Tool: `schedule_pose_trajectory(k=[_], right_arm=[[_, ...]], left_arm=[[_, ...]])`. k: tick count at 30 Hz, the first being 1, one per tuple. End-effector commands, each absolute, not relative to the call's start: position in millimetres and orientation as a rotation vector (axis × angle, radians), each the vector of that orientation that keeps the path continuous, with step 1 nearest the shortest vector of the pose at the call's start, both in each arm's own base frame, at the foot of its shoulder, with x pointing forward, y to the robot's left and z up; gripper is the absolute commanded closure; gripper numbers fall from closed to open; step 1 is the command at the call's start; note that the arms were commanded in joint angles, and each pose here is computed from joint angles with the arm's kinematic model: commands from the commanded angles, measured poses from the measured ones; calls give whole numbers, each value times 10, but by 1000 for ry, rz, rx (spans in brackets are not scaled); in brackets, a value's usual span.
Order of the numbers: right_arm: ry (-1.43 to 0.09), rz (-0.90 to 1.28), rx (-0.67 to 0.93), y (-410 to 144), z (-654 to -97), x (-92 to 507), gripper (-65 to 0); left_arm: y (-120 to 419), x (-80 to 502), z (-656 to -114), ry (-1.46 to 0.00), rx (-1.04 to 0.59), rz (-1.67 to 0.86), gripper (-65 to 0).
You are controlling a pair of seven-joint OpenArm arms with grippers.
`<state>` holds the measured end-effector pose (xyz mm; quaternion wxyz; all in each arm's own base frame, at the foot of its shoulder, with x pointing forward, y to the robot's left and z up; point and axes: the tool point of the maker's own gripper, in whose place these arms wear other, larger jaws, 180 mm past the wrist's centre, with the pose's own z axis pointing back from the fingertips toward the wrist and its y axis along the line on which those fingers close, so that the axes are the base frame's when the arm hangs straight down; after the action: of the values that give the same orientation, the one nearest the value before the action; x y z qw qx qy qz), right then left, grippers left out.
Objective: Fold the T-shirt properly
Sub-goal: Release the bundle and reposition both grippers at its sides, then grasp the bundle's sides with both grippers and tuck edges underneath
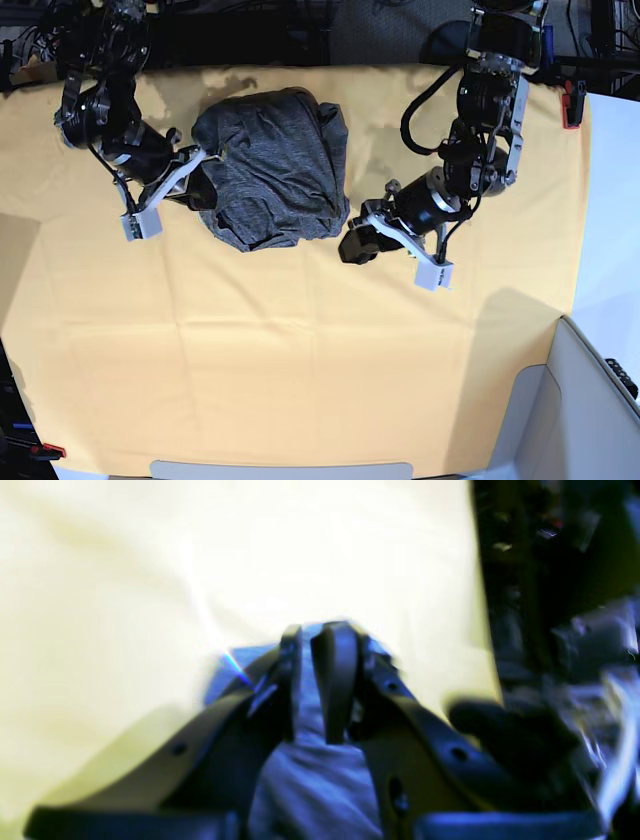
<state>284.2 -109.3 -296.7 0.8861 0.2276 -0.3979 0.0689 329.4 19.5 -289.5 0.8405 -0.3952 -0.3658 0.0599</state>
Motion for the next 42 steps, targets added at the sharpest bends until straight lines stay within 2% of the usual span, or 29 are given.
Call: schedule_pose_trajectory(k=[1,5,9,13,18,29,33,42], right_arm=[[-891,160,474,-1099,-2798,2949,-2],[-919,119,450,-1262,-2748,3049,-2],[-836,62,472,-1335,-3036,3061,0],[-729,7,511,-1334,-3407,3009,0],[-720,-8,552,-1245,-3427,3002,0],[-723,-73,918,-913,-3139,2736,0],[-657,-86,939,-870,-3257,2529,0],[-636,-70,932,-822,-3238,2252,-1]], left_arm=[[175,3227,-2843,-780,-846,112,-69],[44,2792,-3114,-588,-854,61,-69],[-75,2530,-3258,-473,-879,62,-69],[-226,2475,-3246,-450,-922,79,-69],[-412,2362,-3206,-383,-971,61,-69],[-409,2278,-3271,-352,-965,64,-69],[-406,2268,-3306,-341,-962,70,-69],[-383,2239,-3551,-275,-939,109,-69]])
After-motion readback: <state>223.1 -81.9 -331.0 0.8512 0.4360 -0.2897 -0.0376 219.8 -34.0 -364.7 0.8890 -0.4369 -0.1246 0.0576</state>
